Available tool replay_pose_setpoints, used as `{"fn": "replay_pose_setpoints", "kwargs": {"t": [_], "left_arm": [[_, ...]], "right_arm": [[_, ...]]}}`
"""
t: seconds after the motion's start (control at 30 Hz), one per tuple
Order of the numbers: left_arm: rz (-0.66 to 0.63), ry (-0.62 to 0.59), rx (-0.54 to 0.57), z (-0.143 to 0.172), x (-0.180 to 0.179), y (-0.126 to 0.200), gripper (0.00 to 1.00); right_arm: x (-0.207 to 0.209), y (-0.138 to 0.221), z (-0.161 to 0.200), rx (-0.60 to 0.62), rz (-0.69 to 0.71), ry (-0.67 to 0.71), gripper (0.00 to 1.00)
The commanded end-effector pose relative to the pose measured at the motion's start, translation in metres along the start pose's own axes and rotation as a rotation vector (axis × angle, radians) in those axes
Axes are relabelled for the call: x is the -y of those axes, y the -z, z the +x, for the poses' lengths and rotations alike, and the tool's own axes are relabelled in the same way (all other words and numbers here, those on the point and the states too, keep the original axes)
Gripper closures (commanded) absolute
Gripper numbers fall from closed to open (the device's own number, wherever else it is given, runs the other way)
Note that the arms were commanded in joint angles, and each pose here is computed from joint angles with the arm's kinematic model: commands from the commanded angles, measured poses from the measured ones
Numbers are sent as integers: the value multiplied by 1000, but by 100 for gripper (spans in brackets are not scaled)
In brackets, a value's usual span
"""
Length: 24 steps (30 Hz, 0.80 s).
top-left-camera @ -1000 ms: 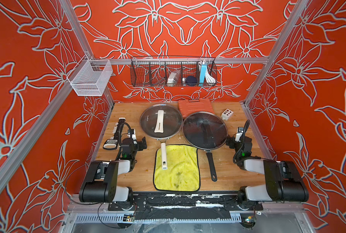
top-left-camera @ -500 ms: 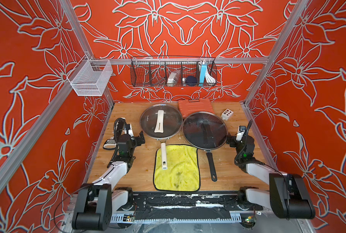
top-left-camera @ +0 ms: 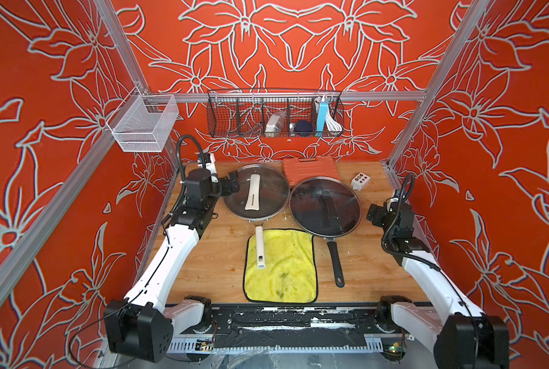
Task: Wipe the pot lid with a cloth
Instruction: Pick up the pot lid from the cooking pot.
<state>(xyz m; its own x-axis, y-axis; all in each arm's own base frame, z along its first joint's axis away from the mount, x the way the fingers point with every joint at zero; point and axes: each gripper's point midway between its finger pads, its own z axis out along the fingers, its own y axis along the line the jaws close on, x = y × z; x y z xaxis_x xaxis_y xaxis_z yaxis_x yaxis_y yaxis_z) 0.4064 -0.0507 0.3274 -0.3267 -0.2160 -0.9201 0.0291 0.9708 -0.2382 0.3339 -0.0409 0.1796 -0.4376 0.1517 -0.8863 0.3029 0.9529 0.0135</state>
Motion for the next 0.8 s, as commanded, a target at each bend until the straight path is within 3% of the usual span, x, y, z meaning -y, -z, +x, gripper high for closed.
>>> {"fn": "replay_pose_setpoints", "kwargs": {"t": [0.0, 0.2, 0.53, 0.63, 0.77], "left_arm": [[9, -62, -240, 29, 16, -7, 0], [-5, -125, -399, 32, 37, -28, 0], [-58, -186, -585, 81, 39, -73, 1], [-59, -195, -619, 94, 41, -84, 1], [-56, -224, -642, 107, 46, -95, 1]], "right_arm": [[6, 17, 27, -143, 22, -79, 3], [-27, 55, 28, -220, -153, -93, 3], [-83, 131, 11, -151, -546, 80, 3], [-102, 140, 17, -155, -657, 104, 3], [-116, 138, 27, -176, -708, 135, 3]]}}
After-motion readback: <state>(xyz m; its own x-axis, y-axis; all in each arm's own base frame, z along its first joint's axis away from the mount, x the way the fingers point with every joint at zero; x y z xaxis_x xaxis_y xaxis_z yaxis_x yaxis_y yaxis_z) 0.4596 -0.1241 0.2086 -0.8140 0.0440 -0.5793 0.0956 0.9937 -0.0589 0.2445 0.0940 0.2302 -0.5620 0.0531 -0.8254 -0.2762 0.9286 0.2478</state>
